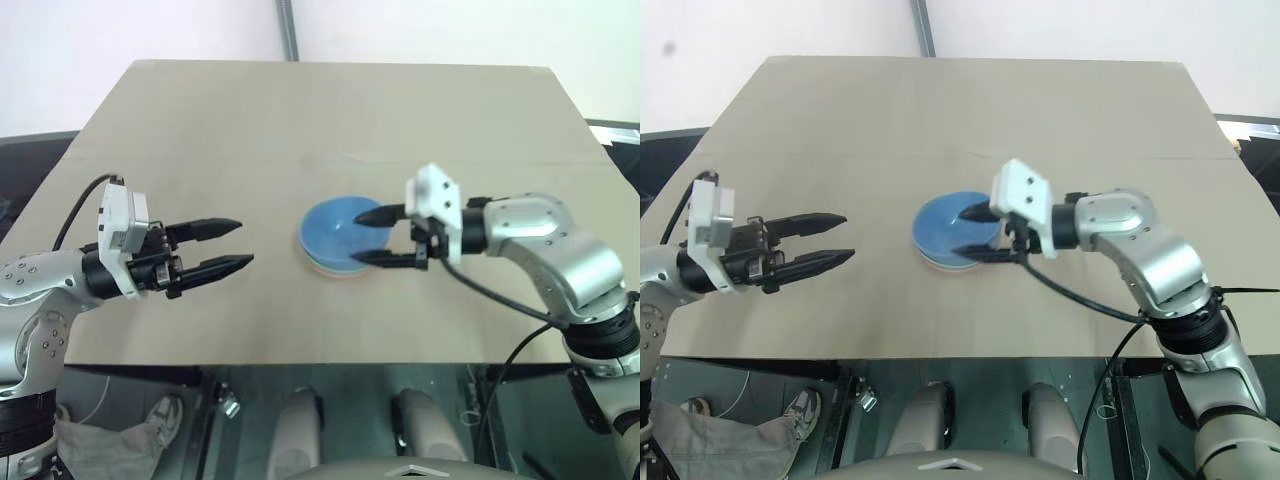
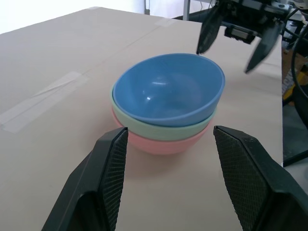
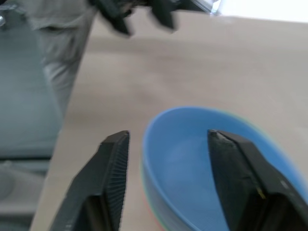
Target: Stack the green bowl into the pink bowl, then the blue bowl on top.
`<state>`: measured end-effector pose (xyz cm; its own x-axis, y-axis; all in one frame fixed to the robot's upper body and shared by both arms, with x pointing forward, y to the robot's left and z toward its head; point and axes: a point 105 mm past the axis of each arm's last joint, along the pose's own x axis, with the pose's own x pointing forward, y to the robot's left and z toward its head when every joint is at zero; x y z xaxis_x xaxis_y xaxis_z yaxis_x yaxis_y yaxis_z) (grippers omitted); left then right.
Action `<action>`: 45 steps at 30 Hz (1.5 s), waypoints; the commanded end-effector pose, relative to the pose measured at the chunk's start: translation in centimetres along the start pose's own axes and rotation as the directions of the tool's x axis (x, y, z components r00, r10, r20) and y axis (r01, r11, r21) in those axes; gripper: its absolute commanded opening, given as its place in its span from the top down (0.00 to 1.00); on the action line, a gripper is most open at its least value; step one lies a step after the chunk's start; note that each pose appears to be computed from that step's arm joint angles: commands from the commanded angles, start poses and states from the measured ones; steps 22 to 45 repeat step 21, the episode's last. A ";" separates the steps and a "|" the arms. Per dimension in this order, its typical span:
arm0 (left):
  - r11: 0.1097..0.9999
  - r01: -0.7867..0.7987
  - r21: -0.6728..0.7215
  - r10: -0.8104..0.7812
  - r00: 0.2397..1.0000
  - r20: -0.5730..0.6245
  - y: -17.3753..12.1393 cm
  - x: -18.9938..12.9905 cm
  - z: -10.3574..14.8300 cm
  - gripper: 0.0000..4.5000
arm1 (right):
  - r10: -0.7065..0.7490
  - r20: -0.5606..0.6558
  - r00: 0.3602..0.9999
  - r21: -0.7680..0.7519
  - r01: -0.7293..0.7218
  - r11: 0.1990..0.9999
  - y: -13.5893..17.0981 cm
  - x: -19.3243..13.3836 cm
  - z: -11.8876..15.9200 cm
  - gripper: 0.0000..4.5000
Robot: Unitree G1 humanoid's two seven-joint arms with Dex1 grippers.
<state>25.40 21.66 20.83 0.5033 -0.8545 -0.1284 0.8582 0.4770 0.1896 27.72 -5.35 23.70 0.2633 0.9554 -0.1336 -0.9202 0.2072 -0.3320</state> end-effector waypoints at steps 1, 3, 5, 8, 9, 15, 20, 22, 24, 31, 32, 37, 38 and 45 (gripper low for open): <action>0.998 -0.018 0.067 0.018 1.000 0.003 -0.6 0.7 0.8 0.33 | -0.149 0.032 0.988 0.034 0.148 0.988 -0.6 -3.5 0.6 0.38; 0.997 -0.039 0.070 0.038 0.999 0.020 -0.7 0.8 1.0 0.33 | -0.252 -0.050 0.966 0.054 0.254 0.966 -0.9 -5.8 -1.0 0.38; 0.996 -0.055 0.066 0.053 0.998 0.020 -1.0 0.7 1.0 0.33 | -0.319 -0.121 0.940 0.094 0.331 0.939 -0.8 -7.7 -2.4 0.38; 0.996 -0.062 0.061 0.060 0.998 0.026 -1.5 0.6 1.0 0.33 | -0.391 -0.153 0.907 0.143 0.412 0.900 -0.2 -10.1 -3.0 0.32; 0.996 -0.059 0.059 0.058 0.998 0.026 -1.6 0.5 1.0 0.33 | -0.404 -0.159 0.901 0.156 0.428 0.890 0.1 -10.7 -3.0 0.26; 0.998 -0.057 0.039 0.057 0.998 0.023 -1.9 0.1 1.1 0.33 | -0.392 -0.223 0.892 0.103 0.422 0.901 1.7 -12.0 -3.2 0.02; 0.998 -0.058 0.029 0.057 0.998 0.021 -2.3 0.0 1.0 0.33 | -0.365 -0.261 0.894 0.090 0.399 0.913 2.7 -12.6 -3.6 0.02; 0.998 -0.051 0.024 0.051 0.999 0.013 -2.5 0.0 0.9 0.33 | -0.355 -0.263 0.897 0.095 0.390 0.916 2.8 -12.6 -3.7 0.02; 0.998 -0.051 0.024 0.051 0.999 0.013 -2.5 0.0 0.9 0.33 | -0.355 -0.263 0.897 0.095 0.390 0.916 2.8 -12.6 -3.7 0.02; 0.998 -0.051 0.024 0.051 0.999 0.013 -2.5 0.0 0.9 0.33 | -0.355 -0.263 0.897 0.095 0.390 0.916 2.8 -12.6 -3.7 0.02; 0.998 -0.051 0.024 0.051 0.999 0.013 -2.5 0.0 0.9 0.33 | -0.355 -0.263 0.897 0.095 0.390 0.916 2.8 -12.6 -3.7 0.02; 0.998 -0.051 0.024 0.051 0.999 0.013 -2.5 0.0 0.9 0.33 | -0.355 -0.263 0.897 0.095 0.390 0.916 2.8 -12.6 -3.7 0.02; 0.998 -0.051 0.024 0.051 0.999 0.013 -2.5 0.0 0.9 0.33 | -0.355 -0.263 0.897 0.095 0.390 0.916 2.8 -12.6 -3.7 0.02; 0.998 -0.051 0.024 0.051 0.999 0.013 -2.5 0.0 0.9 0.33 | -0.355 -0.263 0.897 0.095 0.390 0.916 2.8 -12.6 -3.7 0.02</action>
